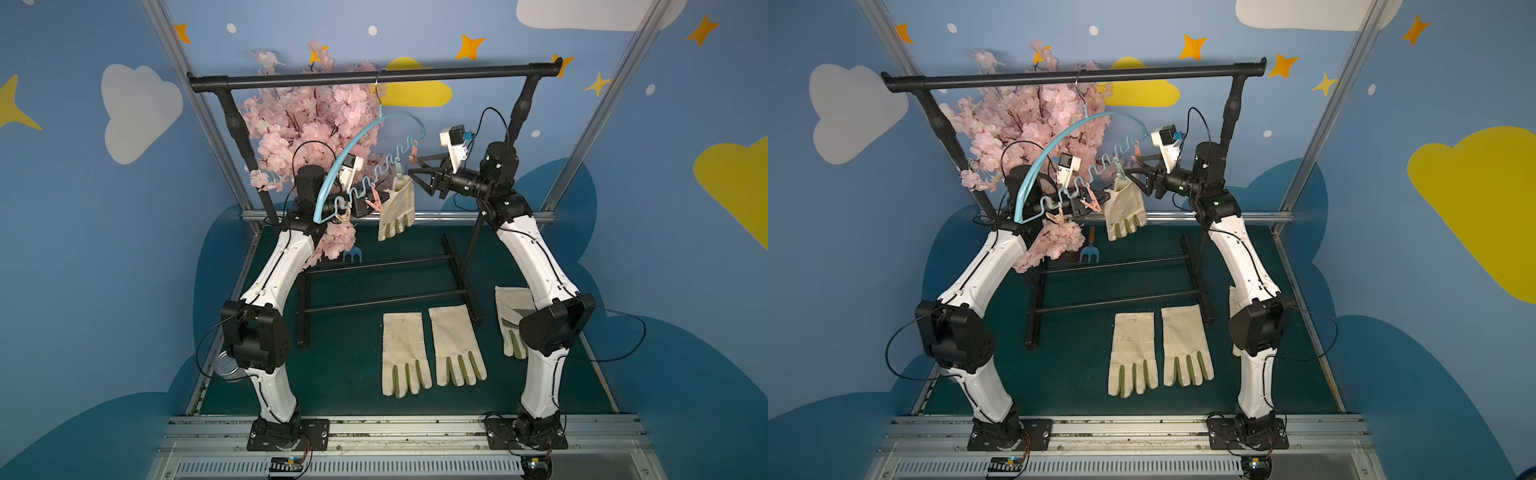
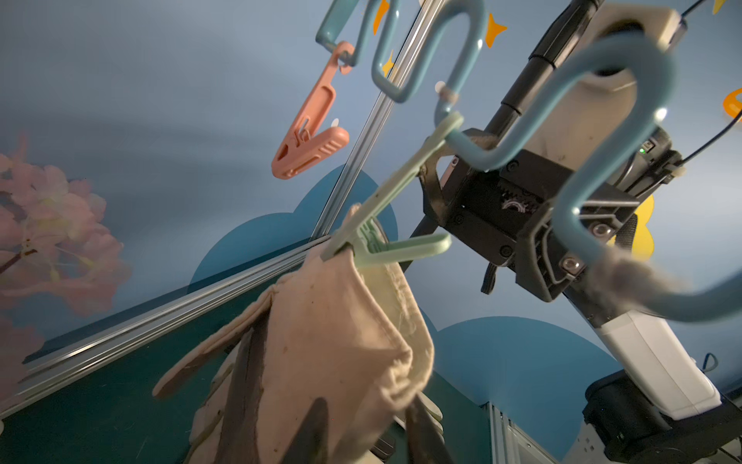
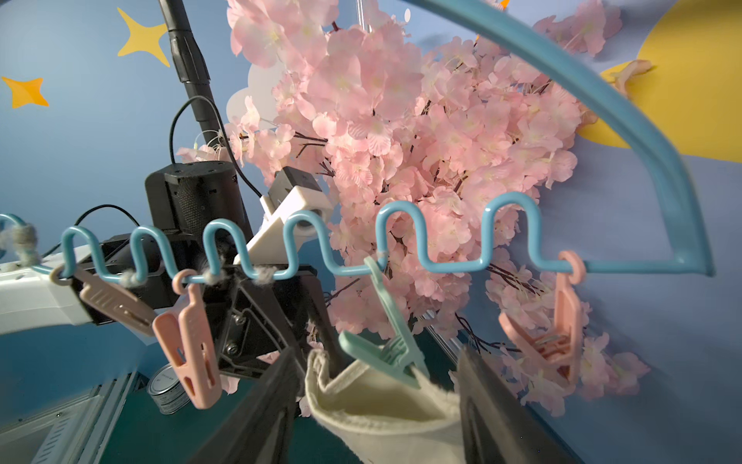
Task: Clip the gloves onto a hanger to dry
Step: Clamp the glove onto the hanger, then adjust the hanger on the clothesline.
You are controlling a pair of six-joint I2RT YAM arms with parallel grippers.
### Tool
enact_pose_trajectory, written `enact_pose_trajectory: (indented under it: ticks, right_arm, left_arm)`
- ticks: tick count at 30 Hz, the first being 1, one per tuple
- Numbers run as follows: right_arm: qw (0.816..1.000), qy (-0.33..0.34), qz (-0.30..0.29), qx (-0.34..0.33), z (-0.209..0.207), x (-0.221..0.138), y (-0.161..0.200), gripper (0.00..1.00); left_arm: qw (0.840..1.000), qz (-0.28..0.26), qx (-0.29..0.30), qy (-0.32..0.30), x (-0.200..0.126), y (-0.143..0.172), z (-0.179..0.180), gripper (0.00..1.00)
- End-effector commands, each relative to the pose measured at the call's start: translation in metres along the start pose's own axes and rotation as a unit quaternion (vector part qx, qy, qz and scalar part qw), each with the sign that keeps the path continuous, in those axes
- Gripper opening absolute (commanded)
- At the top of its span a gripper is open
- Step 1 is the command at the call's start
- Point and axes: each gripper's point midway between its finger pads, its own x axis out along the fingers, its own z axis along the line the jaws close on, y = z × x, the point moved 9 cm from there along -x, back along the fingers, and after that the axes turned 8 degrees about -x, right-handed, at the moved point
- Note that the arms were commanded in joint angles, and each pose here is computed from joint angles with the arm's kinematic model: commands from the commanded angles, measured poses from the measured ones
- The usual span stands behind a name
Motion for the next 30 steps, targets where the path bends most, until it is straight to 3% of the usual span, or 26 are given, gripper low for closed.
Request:
enact_pose_trajectory:
  ticks: [1, 5, 7, 17, 25, 30]
  right_arm:
    - [1.000, 0.006, -0.015, -0.020, 0.006, -0.008, -0.016, 0.64]
    - [1.000, 0.014, -0.018, -0.019, 0.009, -0.012, -0.018, 0.66]
    - [0.999, 0.023, -0.019, -0.019, 0.010, -0.015, -0.017, 0.66]
    - [0.997, 0.077, -0.003, 0.004, 0.036, -0.042, 0.003, 0.66]
    - [0.997, 0.066, 0.037, 0.005, 0.083, -0.052, 0.024, 0.63]
    - [0.998, 0.051, 0.040, -0.007, 0.103, -0.047, 0.021, 0.62]
  left_arm:
    - [0.999, -0.014, 0.032, 0.005, -0.010, -0.011, -0.020, 0.45]
    - [0.999, -0.022, 0.030, -0.020, -0.015, -0.011, -0.023, 0.69]
    - [0.998, -0.027, 0.028, -0.046, -0.019, -0.008, -0.025, 0.75]
    - [0.981, -0.049, -0.014, -0.189, -0.058, 0.046, -0.038, 0.76]
    - [0.968, -0.046, -0.036, -0.242, -0.093, 0.100, -0.066, 0.76]
    - [0.961, -0.068, -0.036, -0.265, -0.120, 0.113, -0.098, 0.75]
